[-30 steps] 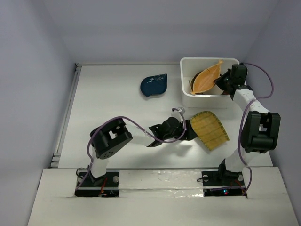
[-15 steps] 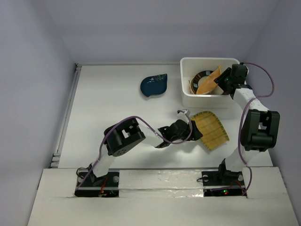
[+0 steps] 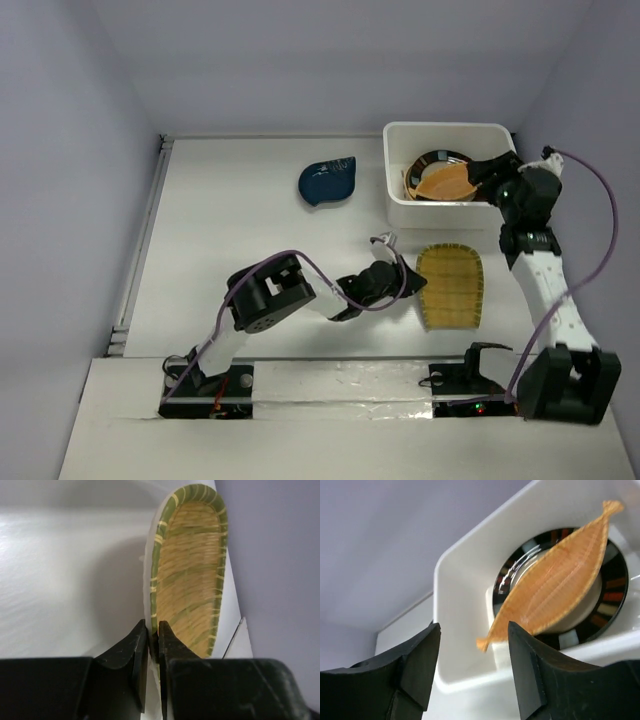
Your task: Place the plates into the plastic bin on the countertop
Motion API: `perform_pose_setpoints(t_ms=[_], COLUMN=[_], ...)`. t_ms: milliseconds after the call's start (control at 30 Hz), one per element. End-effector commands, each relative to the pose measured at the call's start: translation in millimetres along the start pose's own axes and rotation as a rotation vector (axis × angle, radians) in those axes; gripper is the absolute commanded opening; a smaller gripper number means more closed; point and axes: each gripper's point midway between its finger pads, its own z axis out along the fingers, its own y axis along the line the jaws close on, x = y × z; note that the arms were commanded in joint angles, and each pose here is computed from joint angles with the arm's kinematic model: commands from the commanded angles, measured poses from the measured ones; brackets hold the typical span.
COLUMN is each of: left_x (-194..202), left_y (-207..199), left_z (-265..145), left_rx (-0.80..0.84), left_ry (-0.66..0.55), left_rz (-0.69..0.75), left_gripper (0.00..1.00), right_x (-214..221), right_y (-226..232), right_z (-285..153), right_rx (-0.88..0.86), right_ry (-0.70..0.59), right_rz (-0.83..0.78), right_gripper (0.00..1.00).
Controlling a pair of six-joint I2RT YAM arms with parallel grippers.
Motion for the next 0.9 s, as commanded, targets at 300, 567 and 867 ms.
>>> perform_pose_setpoints(t_ms=[300, 567, 867], left_x=[-47, -110, -145], left_y=[11, 5, -18], left_z=[-131, -190, -207], left_rx=[0.091, 0.205, 0.272], left_ry=[-0.079, -0.158, -0.188], left_rz=[-0.033, -0.114, -0.052], left_gripper=[0.0, 0.0, 0.0], right_x=[110, 156, 211], right_y=[18, -4, 29], right_z=[-114, -135, -143], right_rx=[-0.363, -0.36, -0.537], right_ry=[0.178, 0.321, 0.533], right_rz=[-0.08, -0.124, -0.154], right_gripper=[0.74, 0.87, 0.82])
